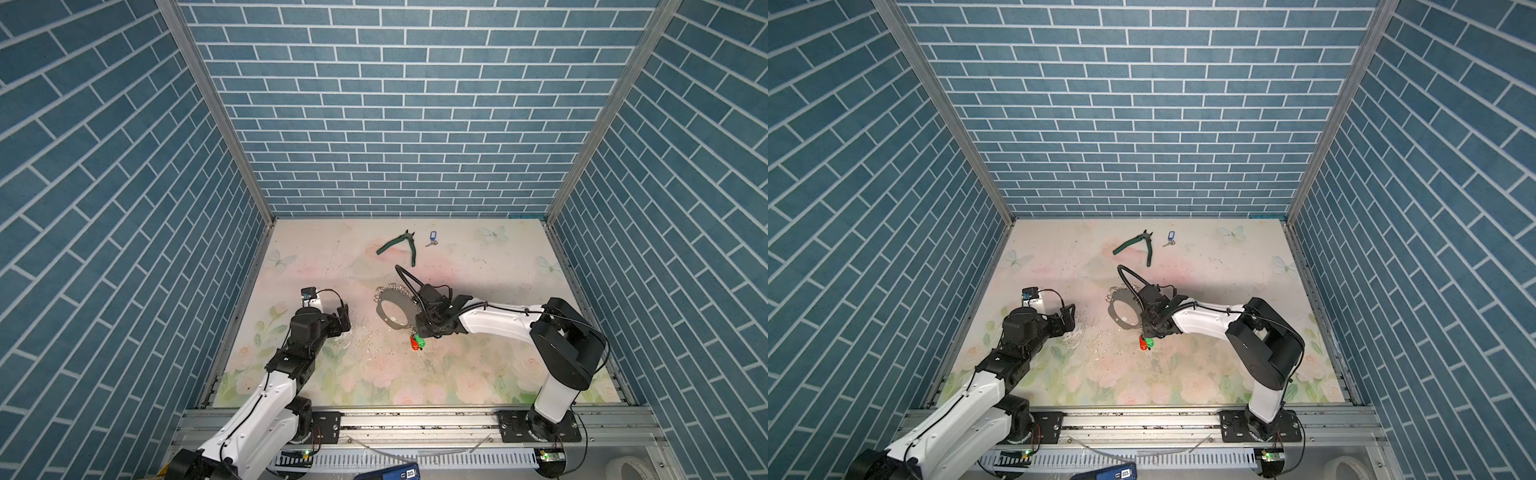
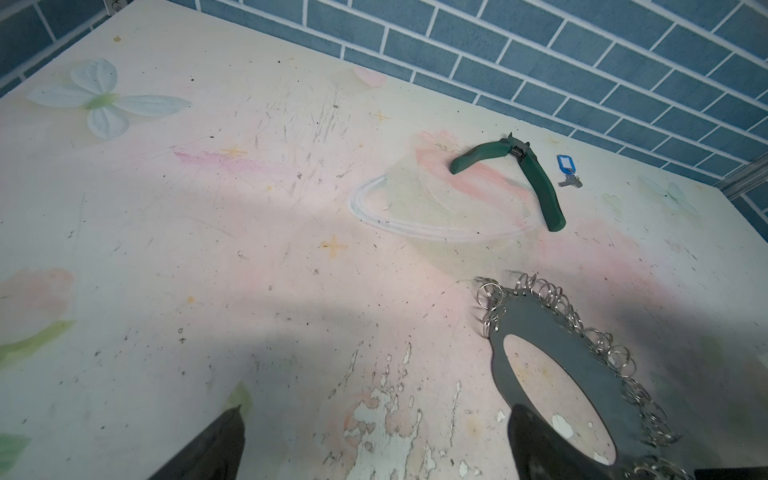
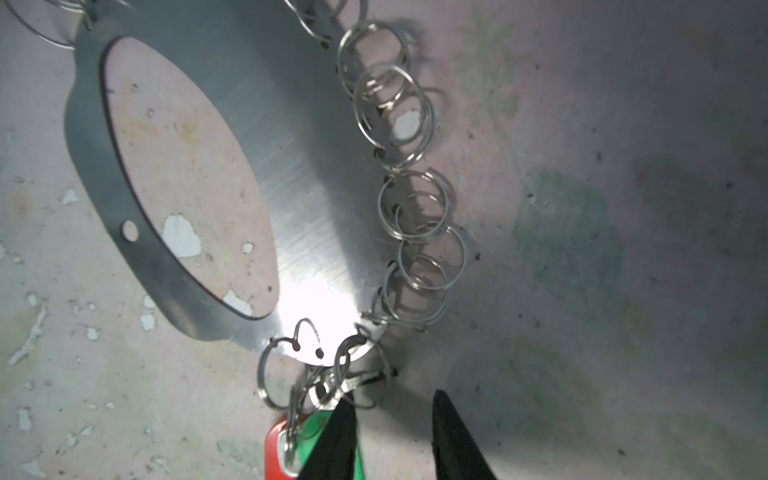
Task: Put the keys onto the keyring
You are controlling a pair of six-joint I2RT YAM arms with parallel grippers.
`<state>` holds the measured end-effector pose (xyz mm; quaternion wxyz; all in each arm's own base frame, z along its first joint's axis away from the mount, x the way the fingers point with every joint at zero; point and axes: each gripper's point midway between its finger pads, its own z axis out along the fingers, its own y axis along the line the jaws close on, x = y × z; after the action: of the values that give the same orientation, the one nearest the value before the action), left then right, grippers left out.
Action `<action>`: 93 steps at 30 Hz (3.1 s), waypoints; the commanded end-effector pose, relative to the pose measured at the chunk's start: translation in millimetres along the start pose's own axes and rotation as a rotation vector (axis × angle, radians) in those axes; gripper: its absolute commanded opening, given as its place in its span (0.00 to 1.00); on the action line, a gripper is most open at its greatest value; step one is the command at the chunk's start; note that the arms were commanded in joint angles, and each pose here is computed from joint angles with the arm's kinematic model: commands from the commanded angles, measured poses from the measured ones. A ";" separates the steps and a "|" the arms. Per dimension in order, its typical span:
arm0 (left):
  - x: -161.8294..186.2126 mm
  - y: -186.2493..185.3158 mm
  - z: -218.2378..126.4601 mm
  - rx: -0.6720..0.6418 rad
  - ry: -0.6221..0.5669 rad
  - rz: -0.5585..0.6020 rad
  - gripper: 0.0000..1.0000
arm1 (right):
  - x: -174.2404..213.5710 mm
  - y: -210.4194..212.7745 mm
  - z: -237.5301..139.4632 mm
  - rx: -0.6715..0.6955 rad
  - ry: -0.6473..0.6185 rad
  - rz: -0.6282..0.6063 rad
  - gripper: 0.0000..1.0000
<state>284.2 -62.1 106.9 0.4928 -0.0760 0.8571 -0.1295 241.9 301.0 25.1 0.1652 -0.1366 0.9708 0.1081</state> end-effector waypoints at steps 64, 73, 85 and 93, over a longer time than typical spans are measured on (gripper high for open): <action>1.8 -2.8 1.5 0.015 0.005 0.010 1.00 | -14.5 -26.9 -17.4 0.164 -0.051 0.003 0.38; 2.1 -3.1 1.9 0.016 0.008 0.012 1.00 | -8.3 -21.3 5.2 0.163 0.000 -0.020 0.41; 1.3 -3.2 1.6 0.016 0.005 0.010 1.00 | 11.6 27.5 -1.7 0.086 0.042 -0.098 0.42; 1.1 -2.9 1.1 0.015 0.003 0.011 1.00 | -3.9 24.8 -29.2 0.080 -0.024 -0.131 0.45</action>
<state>284.1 -64.8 104.5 0.4879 -0.0717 0.8595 -0.1342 222.0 322.8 33.3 0.1666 -0.1919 0.9653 0.0596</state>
